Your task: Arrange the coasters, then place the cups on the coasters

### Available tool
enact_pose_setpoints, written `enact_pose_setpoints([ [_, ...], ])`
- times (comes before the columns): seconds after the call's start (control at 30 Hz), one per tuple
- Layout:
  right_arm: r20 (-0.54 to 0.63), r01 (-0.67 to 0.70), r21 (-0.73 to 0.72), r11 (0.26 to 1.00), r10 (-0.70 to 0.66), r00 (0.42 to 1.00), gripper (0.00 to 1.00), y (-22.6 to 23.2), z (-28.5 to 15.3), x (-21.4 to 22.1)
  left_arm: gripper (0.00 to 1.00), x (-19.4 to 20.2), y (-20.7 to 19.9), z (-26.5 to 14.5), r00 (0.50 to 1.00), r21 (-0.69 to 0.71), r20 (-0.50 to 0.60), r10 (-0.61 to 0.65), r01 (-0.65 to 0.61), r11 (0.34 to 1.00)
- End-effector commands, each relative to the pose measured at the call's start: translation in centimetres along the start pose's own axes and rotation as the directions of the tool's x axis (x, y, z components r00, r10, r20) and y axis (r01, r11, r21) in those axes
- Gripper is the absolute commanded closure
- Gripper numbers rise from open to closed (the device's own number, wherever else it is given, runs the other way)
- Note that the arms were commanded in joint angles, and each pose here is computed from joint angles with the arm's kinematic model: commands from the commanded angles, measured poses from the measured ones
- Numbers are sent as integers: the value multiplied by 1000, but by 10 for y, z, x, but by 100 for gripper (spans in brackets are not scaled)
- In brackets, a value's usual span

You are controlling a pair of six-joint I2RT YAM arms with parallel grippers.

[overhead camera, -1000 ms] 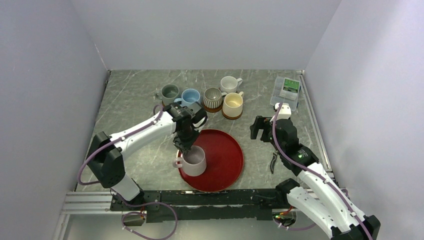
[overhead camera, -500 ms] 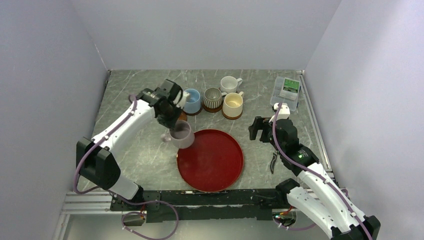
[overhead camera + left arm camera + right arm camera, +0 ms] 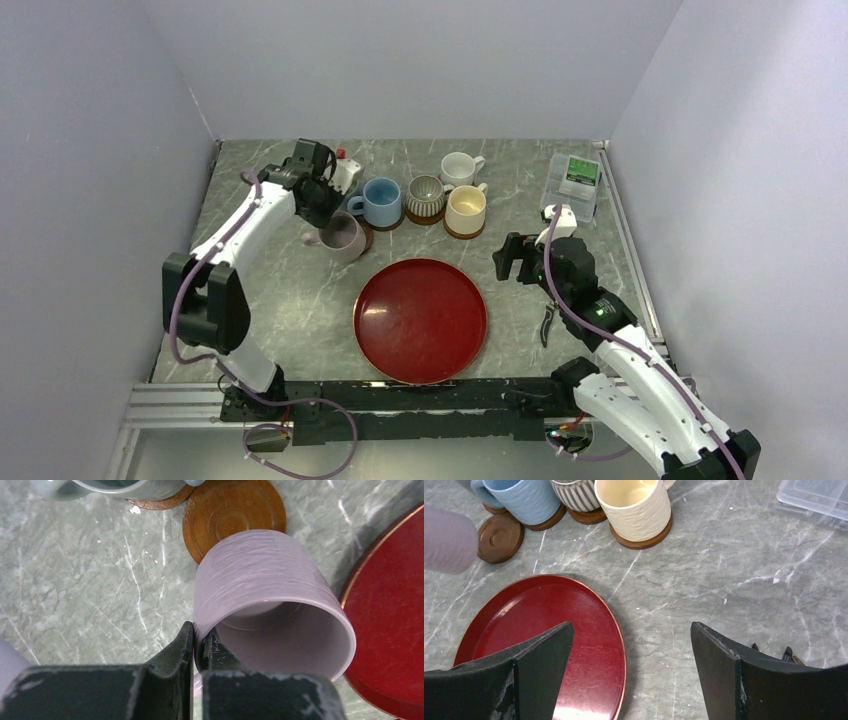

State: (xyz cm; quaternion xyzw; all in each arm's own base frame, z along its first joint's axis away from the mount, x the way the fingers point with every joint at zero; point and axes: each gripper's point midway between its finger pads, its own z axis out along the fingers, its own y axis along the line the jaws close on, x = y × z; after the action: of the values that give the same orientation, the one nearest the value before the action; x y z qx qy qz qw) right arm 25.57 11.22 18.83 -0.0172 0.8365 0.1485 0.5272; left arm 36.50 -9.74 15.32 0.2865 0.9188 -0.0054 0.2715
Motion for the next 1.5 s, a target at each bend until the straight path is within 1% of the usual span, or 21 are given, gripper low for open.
enact_pose_setpoints([
  [0.0, 61, 8, -27, 1000, -6, 998, 9, 4, -1, -13, 97, -28, 6, 6, 991, 42, 97, 94, -99, 994],
  [0.07, 60, 11, -30, 999, -10, 998, 9, 4, 0, -12, 97, -30, 3, 11, 989, 60, 111, 102, -109, 992],
  [0.47, 50, 18, -43, 999, -16, 999, 9, 7, 3, -8, 97, -31, 11, 36, 991, 64, 55, 121, -124, 990],
  [0.6, 46, 18, -44, 999, -16, 999, 9, 7, 3, -7, 97, -38, 14, 37, 990, 53, 71, 126, -130, 990],
  [0.9, 41, 18, -46, 999, -17, 999, 9, 7, 4, -6, 97, -39, 24, 45, 992, 37, 47, 120, -121, 992],
  [1.47, 38, 17, -50, 999, -15, 999, 9, 7, 4, -4, 97, -47, 30, 52, 993, 32, 51, 109, -111, 993],
])
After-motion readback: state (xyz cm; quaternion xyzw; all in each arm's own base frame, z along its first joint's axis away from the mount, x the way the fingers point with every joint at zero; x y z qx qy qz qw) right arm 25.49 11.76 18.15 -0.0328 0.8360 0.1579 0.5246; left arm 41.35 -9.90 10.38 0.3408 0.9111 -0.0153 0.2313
